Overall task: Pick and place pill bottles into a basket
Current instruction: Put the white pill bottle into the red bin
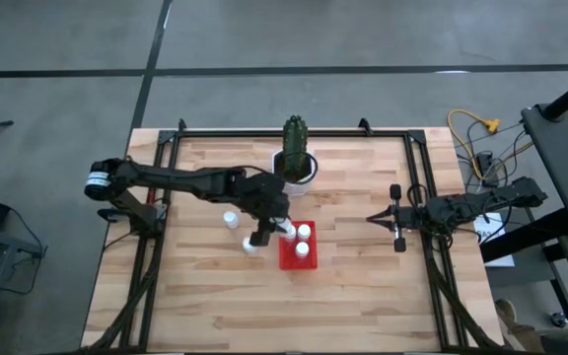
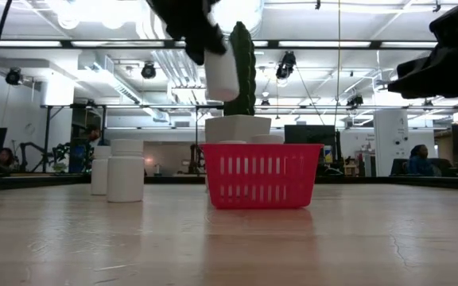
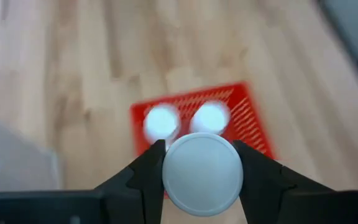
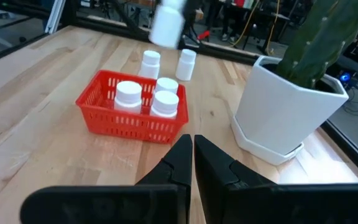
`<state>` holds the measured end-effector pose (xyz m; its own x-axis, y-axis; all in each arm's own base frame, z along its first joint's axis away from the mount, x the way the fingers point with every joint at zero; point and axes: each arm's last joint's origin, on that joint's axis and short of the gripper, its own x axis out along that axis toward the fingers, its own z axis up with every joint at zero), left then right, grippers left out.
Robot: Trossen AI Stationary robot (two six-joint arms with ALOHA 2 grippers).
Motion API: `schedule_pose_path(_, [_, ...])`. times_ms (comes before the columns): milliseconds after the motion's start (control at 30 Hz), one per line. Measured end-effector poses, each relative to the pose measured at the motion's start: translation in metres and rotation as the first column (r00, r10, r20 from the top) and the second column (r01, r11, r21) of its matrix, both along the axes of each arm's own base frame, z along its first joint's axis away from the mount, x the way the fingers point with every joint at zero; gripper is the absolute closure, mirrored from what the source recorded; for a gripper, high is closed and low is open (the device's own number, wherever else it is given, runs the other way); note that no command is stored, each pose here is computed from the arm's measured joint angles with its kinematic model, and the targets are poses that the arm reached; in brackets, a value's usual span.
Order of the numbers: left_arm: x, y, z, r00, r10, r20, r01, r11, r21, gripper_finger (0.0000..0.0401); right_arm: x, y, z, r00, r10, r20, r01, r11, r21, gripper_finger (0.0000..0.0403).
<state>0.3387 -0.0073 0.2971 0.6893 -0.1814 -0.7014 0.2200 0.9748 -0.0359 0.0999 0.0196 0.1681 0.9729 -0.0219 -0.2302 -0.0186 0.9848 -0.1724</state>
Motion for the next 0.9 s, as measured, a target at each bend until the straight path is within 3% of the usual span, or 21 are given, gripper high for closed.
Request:
schedule_pose_path(400, [0.014, -0.033, -0.017, 0.996, -0.084, 0.005, 0.084, 0.996, -0.016, 0.0262, 0.0, 0.0, -0.003, 1.0, -0.001, -0.017, 0.001, 1.0, -0.005, 0.0394])
schedule_pose_path(900, [0.035, -0.039, -0.061, 0.991, -0.08, -0.109, 0.081, 0.997, 0.001, 0.0262, 0.0, 0.0, -0.005, 1.0, -0.001, -0.027, 0.001, 1.0, -0.004, 0.0394])
